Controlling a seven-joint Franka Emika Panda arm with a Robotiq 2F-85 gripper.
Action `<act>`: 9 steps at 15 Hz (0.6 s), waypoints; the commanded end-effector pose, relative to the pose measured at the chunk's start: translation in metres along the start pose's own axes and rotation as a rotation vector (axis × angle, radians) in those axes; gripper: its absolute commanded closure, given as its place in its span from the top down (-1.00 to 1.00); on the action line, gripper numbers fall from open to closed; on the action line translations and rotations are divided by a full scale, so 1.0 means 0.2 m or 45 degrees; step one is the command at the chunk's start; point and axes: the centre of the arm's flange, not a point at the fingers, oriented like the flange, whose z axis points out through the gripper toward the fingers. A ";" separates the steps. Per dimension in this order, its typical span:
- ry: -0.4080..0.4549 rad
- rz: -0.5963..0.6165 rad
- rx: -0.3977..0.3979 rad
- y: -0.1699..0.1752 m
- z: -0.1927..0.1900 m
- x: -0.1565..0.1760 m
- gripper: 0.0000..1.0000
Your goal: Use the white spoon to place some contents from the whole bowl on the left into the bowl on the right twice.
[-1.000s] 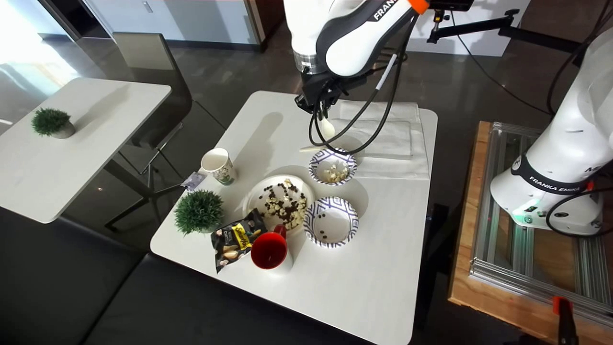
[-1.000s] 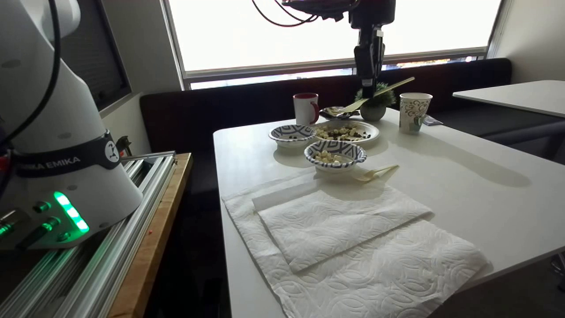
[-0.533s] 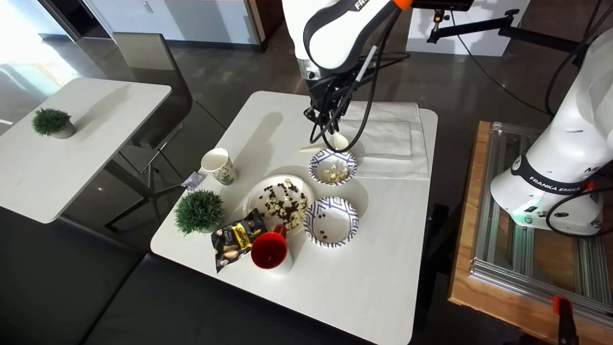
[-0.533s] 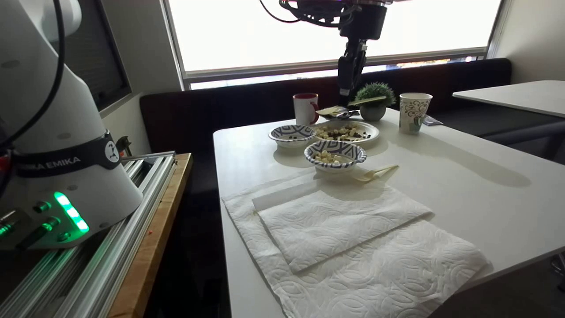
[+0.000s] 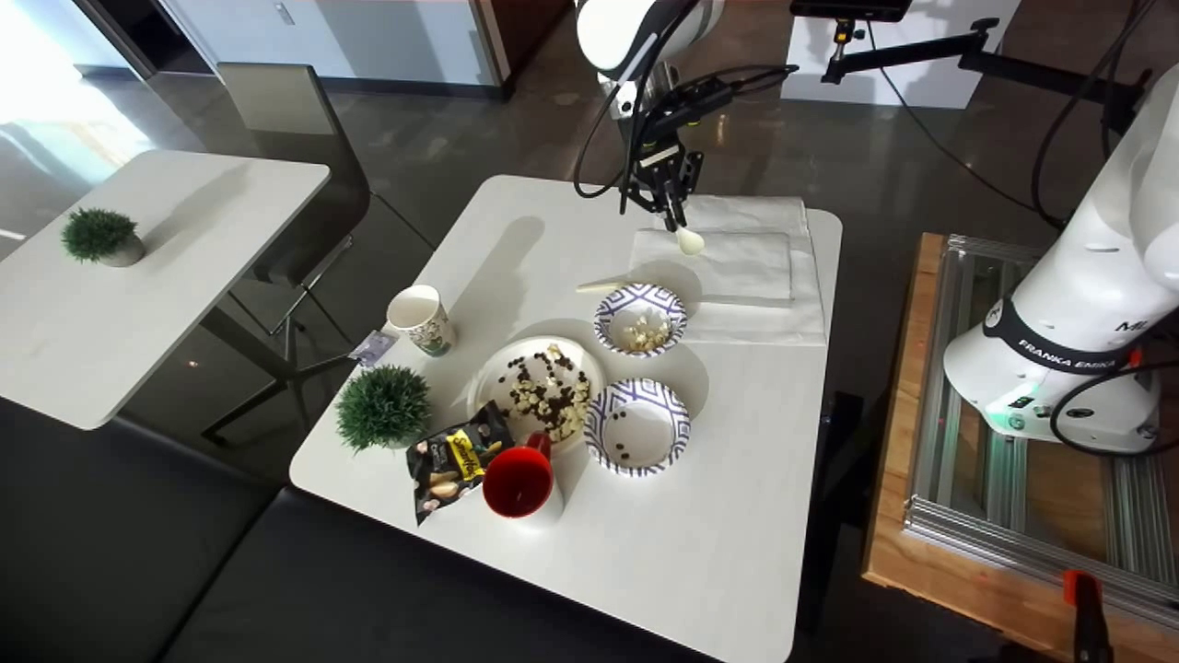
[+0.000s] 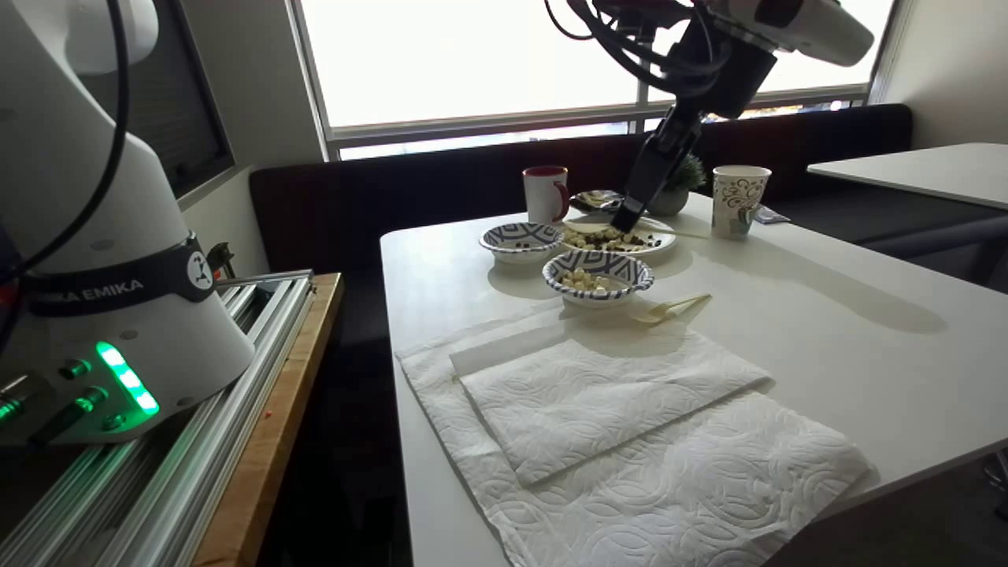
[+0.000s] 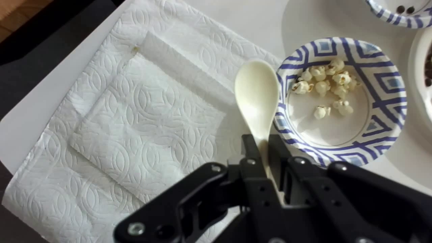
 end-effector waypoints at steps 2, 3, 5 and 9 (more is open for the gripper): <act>-0.042 -0.062 0.060 0.00 0.16 0.24 -0.93; -0.035 -0.079 0.059 0.00 0.21 0.28 -0.93; -0.015 -0.104 0.050 0.01 0.28 0.33 -0.93; 0.011 -0.117 0.063 0.06 0.35 0.42 -0.93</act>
